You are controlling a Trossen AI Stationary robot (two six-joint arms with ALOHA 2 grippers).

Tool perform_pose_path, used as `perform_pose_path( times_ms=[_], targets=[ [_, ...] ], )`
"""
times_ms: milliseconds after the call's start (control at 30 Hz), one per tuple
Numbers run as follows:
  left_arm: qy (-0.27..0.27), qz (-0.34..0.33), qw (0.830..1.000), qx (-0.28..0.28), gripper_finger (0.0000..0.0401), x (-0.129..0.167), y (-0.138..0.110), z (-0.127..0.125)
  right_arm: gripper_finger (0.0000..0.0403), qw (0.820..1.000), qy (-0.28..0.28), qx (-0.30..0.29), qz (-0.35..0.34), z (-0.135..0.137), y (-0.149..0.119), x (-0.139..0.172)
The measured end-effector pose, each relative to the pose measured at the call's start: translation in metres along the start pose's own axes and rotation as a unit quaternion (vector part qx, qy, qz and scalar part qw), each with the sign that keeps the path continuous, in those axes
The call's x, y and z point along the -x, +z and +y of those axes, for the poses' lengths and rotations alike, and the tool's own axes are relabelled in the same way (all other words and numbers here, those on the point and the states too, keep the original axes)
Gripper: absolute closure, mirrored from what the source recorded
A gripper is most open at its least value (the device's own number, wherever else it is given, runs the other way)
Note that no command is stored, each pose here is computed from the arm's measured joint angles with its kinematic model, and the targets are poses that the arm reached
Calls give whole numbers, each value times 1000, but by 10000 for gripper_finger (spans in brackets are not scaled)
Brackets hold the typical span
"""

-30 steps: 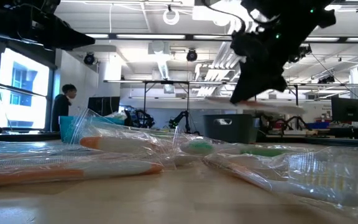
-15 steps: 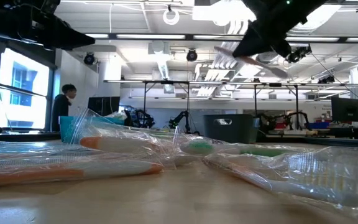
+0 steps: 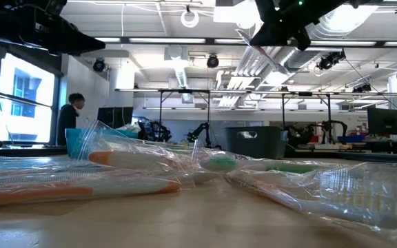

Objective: Pick & Place Toothbrushes
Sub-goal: Put the orange toothbrush into the dark gray bin

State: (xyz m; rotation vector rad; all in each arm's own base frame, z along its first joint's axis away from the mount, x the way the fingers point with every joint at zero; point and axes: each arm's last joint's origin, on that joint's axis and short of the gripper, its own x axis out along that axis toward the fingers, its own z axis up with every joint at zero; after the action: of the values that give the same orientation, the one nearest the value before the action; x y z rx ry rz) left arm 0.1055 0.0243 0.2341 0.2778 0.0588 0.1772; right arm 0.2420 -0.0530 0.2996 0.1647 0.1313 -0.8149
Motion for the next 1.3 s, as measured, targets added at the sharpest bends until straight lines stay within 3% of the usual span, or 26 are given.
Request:
perform_pose_path(
  times_ms=[200, 467, 733, 933, 1300],
  targets=[
    [0, 0, 1000, 0, 401, 0, 0, 0, 388, 999, 16, -43, 3, -22, 5, -20],
    [0, 0, 1000, 0, 401, 0, 0, 0, 388, 995, -16, -94, 11, -46, -3, -54],
    [0, 0, 1000, 0, 401, 0, 0, 0, 388, 989, -43, -143, 19, -63, -27, -96],
    [0, 0, 1000, 0, 401, 0, 0, 0, 388, 980, -79, -173, 63, -71, -57, -120],
    [0, 0, 1000, 0, 401, 0, 0, 0, 388, 971, -129, -184, 87, -70, -79, -128]
  ],
)
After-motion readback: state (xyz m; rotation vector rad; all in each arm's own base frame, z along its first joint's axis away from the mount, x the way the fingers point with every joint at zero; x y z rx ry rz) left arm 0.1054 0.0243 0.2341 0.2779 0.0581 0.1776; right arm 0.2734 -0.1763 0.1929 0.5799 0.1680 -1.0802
